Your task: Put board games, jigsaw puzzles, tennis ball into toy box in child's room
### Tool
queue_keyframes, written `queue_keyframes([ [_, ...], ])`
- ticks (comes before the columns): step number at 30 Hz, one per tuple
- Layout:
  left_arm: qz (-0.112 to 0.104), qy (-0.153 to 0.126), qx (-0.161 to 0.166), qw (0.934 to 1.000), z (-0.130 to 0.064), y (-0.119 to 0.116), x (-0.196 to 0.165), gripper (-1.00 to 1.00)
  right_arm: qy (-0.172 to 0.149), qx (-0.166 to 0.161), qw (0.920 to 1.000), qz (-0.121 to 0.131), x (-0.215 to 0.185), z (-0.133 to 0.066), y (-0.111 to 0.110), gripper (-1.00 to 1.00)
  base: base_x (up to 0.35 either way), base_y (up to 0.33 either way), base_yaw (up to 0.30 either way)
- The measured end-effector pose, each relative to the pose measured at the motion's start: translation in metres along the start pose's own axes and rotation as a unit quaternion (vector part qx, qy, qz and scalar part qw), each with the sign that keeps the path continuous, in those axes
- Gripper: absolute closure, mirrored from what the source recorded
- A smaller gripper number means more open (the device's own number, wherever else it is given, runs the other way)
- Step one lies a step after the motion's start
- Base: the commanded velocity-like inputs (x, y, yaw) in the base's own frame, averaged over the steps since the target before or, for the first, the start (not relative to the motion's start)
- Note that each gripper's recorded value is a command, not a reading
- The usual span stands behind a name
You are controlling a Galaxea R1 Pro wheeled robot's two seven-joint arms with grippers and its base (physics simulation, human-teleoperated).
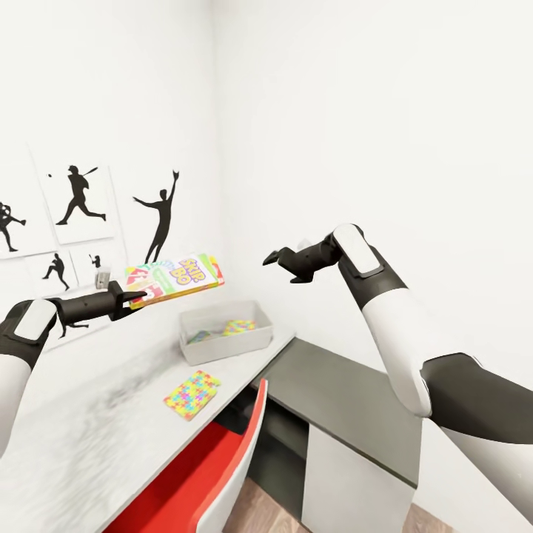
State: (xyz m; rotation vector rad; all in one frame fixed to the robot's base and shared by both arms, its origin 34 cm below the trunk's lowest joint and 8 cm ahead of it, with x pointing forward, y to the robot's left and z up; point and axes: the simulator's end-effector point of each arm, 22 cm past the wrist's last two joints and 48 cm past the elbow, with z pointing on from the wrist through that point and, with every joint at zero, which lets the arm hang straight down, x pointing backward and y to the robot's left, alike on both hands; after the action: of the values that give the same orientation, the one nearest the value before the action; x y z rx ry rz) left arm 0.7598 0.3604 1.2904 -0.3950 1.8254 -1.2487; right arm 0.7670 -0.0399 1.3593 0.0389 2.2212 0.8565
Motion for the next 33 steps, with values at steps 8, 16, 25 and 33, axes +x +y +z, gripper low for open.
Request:
queue_keyframes([
  [8,-0.001,0.0,0.001,1.0,0.0,-0.001,0.0,1.0,-0.017,-0.011,0.9997,-0.013,-0.01,-0.01,0.013,-1.0,0.122,-0.094,0.023],
  [16,0.0,0.001,0.0,1.0,0.0,0.0,0.0,1.0,-0.02,-0.013,0.9996,-0.015,-0.011,-0.011,0.015,-1.0,0.159,-0.148,0.022],
  [25,0.0,0.001,0.0,1.0,0.001,0.0,0.001,1.0,-0.02,-0.013,0.9996,-0.015,-0.011,-0.011,0.015,-1.0,0.027,-0.011,0.241],
  [33,0.001,0.002,-0.002,1.0,0.001,0.001,0.001,1.0,-0.02,-0.013,0.9996,-0.015,-0.011,-0.011,0.015,-1.0,0.076,0.0,0.226],
])
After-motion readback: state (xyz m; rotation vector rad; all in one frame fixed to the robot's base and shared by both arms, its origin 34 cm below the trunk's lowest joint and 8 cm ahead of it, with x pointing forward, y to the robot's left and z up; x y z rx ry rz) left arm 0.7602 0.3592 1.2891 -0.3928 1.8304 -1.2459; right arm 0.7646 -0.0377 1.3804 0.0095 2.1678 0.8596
